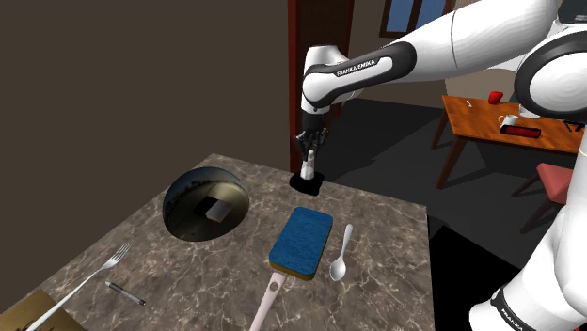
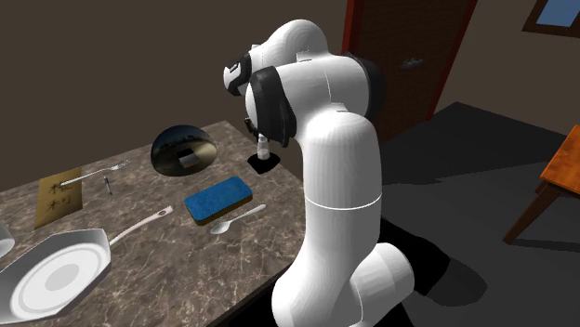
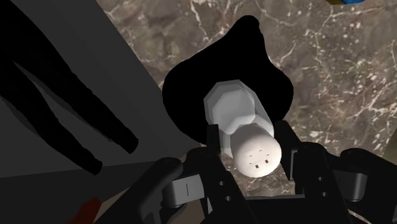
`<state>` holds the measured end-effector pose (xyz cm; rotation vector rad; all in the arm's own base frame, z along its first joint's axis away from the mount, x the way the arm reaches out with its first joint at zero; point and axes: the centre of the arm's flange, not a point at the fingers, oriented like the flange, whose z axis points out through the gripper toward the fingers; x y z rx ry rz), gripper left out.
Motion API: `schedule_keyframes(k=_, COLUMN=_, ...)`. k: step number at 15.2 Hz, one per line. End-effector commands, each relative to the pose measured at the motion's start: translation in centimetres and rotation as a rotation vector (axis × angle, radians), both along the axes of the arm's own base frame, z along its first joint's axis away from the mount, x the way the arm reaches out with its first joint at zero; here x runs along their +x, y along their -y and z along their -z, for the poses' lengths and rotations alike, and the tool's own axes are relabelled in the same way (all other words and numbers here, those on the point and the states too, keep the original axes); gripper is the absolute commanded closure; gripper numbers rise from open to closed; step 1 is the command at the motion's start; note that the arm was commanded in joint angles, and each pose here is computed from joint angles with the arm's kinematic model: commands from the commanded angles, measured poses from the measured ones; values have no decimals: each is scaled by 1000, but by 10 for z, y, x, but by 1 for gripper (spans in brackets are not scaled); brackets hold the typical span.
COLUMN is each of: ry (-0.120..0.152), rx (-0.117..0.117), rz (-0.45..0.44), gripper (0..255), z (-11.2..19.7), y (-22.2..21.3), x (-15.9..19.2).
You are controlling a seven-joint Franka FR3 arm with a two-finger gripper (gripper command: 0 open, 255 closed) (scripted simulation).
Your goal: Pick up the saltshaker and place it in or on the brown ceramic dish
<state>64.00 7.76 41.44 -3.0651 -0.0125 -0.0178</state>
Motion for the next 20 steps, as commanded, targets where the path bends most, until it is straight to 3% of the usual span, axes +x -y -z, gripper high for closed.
schedule_keyframes(k=1, ry=0, rx=0, rz=0, gripper=255, z=0, y=0, x=0)
schedule_keyframes(k=3, ry=0, rx=0, rz=0, gripper=255, z=0, y=0, x=0)
schedule_keyframes(k=4, ry=0, rx=0, rz=0, gripper=0, z=0, y=0, x=0)
schedule_keyframes(k=9, ry=0, rx=0, rz=0, gripper=0, z=0, y=0, x=0)
schedule_keyframes(k=13, ry=0, rx=0, rz=0, gripper=0, z=-50, y=4, x=-1)
schedule_keyframes(k=20, ry=0, rx=0, rz=0, gripper=0, z=-50, y=4, x=-1)
